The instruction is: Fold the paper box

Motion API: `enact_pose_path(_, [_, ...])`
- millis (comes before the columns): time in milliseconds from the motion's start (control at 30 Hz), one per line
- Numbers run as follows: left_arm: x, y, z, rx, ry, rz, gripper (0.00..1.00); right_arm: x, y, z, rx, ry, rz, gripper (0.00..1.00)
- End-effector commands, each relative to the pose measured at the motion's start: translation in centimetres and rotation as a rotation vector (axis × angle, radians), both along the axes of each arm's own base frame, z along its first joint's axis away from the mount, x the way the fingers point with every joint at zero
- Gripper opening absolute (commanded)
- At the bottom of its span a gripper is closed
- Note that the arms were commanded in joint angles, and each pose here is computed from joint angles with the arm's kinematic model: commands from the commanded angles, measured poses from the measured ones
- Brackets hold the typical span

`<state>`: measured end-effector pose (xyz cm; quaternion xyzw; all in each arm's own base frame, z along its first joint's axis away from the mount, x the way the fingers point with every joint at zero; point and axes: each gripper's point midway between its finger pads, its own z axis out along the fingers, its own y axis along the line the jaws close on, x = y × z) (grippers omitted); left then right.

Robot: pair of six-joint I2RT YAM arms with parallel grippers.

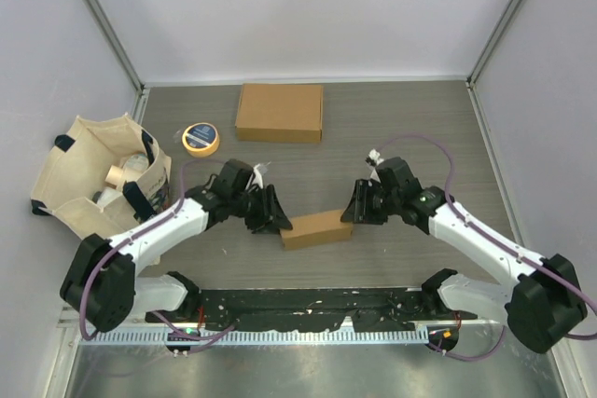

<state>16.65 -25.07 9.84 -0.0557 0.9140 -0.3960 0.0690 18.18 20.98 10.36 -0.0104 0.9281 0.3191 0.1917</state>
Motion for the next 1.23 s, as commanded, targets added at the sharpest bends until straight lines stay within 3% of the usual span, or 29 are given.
enact_pose_path(0, [7.2,-3.9,8.1,-0.06,-0.357,-0.061,0.42,7.2,4.3,7.2,0.075,-0.318,0.082,0.38])
enact_pose_path(33, [9.2,-4.4,10.1,-0.047,-0.453,-0.063,0.41,9.4,4.5,8.6,0.053,-0.381,0.049,0.38])
enact_pose_path(200, [15.4,-4.7,11.6,0.092,-0.629,-0.005,0.4,15.5,6.4,10.6,0.016,-0.601,0.051,0.39])
enact_pose_path(300, [18.6,-4.1,8.9,0.21,-0.693,0.035,0.41,17.9,6.7,8.6,-0.026,-0.691,0.032,0.43])
enact_pose_path(433, [19.1,-3.0,2.9,0.3,-0.651,0.063,0.41,17.3,5.9,2.7,-0.095,-0.668,0.016,0.46])
enact_pose_path(533, [17.1,-0.4,-0.2,0.389,-0.593,0.1,0.57,14.5,4.7,1.6,-0.199,-0.69,-0.013,0.54])
enact_pose_path(567, [16.5,0.5,1.6,0.384,-0.624,0.13,0.67,13.8,4.3,1.7,-0.216,-0.68,-0.027,0.56])
enact_pose_path(633, [14.4,3.9,1.4,0.48,-0.604,0.174,0.78,12.1,1.6,2.8,-0.293,-0.626,-0.092,0.63])
enact_pose_path(667, [13.7,5.1,2.8,0.491,-0.622,0.193,0.84,11.3,0.1,3.2,-0.326,-0.594,-0.128,0.66])
enact_pose_path(767, [10.4,7.4,9.8,0.441,-0.69,0.205,0.87,8.8,-4.3,7.0,-0.398,-0.558,-0.21,0.72])
enact_pose_path(800, [9.2,7.2,14.5,0.344,-0.772,0.2,0.87,7.6,-5.8,9.3,-0.398,-0.561,-0.228,0.74])
enact_pose_path(867, [7.1,7.5,17.5,0.295,-0.8,0.152,0.88,6.8,-7.6,12.3,-0.391,-0.583,-0.283,0.75])
enact_pose_path(900, [5.7,6.9,21.9,0.191,-0.876,0.121,0.88,6.2,-8.5,15.1,-0.378,-0.608,-0.313,0.75])
enact_pose_path(1067, [2.8,8.7,32.0,0.097,-1.116,0.117,0.9,4.1,-11.5,28.1,-0.196,-0.852,-0.436,0.74])
enact_pose_path(1200, [0.2,11.7,43.1,0.018,-1.404,0.222,0.93,0.2,-15.0,40.0,-0.048,-1.161,-0.482,0.77])
